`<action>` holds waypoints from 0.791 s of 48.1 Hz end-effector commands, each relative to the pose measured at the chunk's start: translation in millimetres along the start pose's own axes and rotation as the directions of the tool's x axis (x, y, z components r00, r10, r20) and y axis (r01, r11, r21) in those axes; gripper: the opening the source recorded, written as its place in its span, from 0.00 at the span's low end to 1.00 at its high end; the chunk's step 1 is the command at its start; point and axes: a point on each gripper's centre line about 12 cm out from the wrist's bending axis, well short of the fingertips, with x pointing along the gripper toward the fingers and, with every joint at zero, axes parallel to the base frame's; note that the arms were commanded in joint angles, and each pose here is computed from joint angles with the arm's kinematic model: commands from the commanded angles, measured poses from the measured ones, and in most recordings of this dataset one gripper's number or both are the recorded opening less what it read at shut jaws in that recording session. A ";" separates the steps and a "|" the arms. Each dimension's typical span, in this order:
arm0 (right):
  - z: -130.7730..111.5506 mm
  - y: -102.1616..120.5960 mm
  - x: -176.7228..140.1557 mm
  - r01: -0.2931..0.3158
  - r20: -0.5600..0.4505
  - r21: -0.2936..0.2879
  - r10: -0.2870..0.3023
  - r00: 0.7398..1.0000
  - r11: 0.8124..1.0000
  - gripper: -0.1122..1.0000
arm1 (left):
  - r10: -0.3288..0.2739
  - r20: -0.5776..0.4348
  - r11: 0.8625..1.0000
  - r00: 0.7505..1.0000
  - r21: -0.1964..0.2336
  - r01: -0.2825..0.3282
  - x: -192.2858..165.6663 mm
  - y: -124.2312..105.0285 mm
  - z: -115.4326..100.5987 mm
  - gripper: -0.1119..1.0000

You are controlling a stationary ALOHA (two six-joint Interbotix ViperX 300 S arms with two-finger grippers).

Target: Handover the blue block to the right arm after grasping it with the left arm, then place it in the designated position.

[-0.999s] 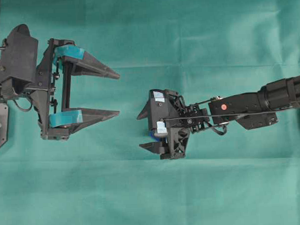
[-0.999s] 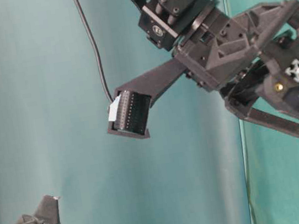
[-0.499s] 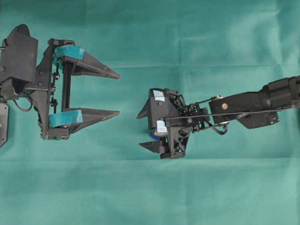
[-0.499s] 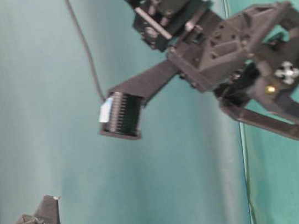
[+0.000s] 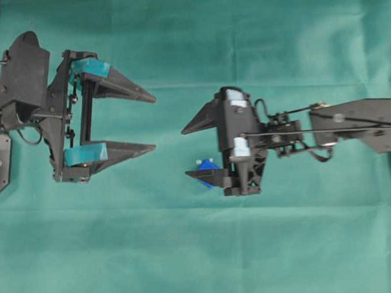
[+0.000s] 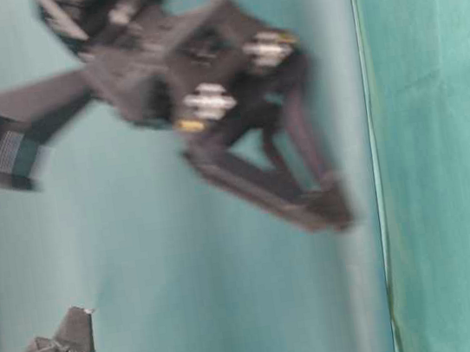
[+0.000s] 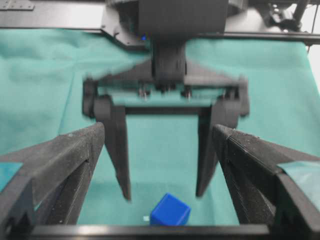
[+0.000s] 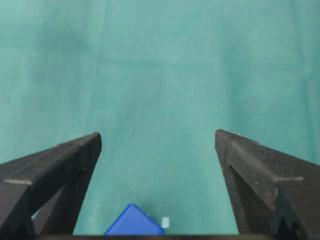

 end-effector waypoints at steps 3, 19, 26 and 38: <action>29.8 2.5 -28.1 -0.001 0.079 -0.011 0.001 0.997 1.000 0.93 | -0.004 0.032 1.000 0.999 0.001 0.004 -1.6 -1.3 11.3 1.00; 61.5 2.2 -84.2 0.021 0.174 -0.039 -0.014 0.985 0.999 0.93 | -0.004 0.032 1.000 0.999 0.001 0.004 -1.6 -1.3 11.3 1.00; 72.2 1.4 -109.6 0.032 0.225 -0.055 -0.019 0.974 0.998 0.93 | -0.004 0.032 1.000 0.999 0.001 0.004 -1.6 -1.3 11.3 1.00; 76.3 0.8 -129.6 0.036 0.270 -0.069 -0.016 0.963 0.997 0.93 | -0.004 0.032 1.000 0.999 0.001 0.004 -1.6 -1.3 11.3 1.00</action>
